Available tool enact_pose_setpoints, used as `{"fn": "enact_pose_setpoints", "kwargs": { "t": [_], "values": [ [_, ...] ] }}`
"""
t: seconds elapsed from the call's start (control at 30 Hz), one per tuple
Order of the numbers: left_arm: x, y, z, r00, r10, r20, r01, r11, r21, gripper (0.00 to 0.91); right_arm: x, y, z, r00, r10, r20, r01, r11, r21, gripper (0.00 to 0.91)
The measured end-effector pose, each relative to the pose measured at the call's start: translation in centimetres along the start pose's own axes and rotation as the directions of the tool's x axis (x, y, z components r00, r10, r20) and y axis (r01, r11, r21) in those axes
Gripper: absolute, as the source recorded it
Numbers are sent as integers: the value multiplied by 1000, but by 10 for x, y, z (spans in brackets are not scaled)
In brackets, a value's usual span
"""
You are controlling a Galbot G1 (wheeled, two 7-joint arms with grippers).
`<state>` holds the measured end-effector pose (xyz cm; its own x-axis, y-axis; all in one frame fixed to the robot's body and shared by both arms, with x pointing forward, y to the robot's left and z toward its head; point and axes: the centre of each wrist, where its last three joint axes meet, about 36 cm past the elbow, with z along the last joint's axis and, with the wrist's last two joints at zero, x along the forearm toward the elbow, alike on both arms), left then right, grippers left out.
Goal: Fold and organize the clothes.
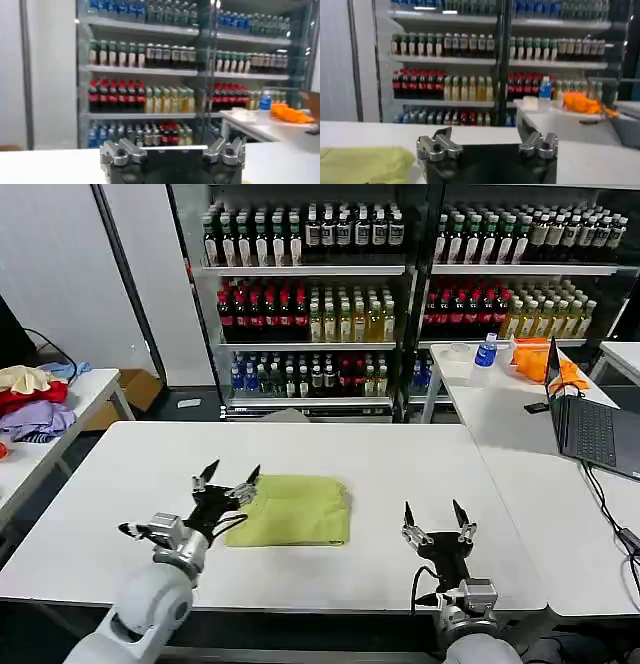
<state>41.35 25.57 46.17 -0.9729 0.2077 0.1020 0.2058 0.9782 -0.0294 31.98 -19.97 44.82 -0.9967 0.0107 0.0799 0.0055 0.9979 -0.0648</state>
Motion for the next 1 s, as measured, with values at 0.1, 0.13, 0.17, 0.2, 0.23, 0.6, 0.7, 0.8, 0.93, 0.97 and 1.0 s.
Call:
{"fn": "enact_pose_setpoints", "kwargs": {
  "t": [0.1,0.13,0.17,0.2,0.23,0.6,0.7,0.8,0.93,0.97,1.0],
  "values": [
    [6,12,-2,1000,-16,1,16,999,-30,907,7,-2,-1,1000,12,24,-13,1000,14,907],
    [7,15,-4,1000,-22,4,22,999,-40,907,9,-3,-2,999,16,31,-17,1000,17,907],
    [9,18,-6,1000,-27,6,27,998,-48,907,11,-4,-2,999,20,38,-21,1000,20,907],
    [11,21,-7,1000,-31,7,31,998,-56,907,14,-5,-3,999,24,45,-25,999,23,907],
    [12,24,-9,999,-36,7,36,997,-63,907,16,-5,-3,998,28,50,-29,999,24,907],
    [28,42,-14,998,-64,8,65,991,-115,907,25,-9,-6,996,48,73,-51,998,41,907],
    [29,44,-12,998,-65,4,65,990,-125,907,17,-5,-4,997,48,63,-50,998,33,907],
    [30,45,-9,998,-70,-4,68,989,-134,907,3,3,-2,999,41,31,-41,999,1,907],
    [32,47,-5,997,-76,-12,74,987,-142,907,-21,18,0,999,17,-40,-19,997,-73,907],
    [33,47,-4,997,-77,-13,75,987,-143,907,-28,22,1,998,7,-61,-13,996,-92,907],
    [34,46,-3,997,-75,-16,72,987,-145,907,-34,27,1,997,-5,-80,-4,994,-109,907]
  ]
}}
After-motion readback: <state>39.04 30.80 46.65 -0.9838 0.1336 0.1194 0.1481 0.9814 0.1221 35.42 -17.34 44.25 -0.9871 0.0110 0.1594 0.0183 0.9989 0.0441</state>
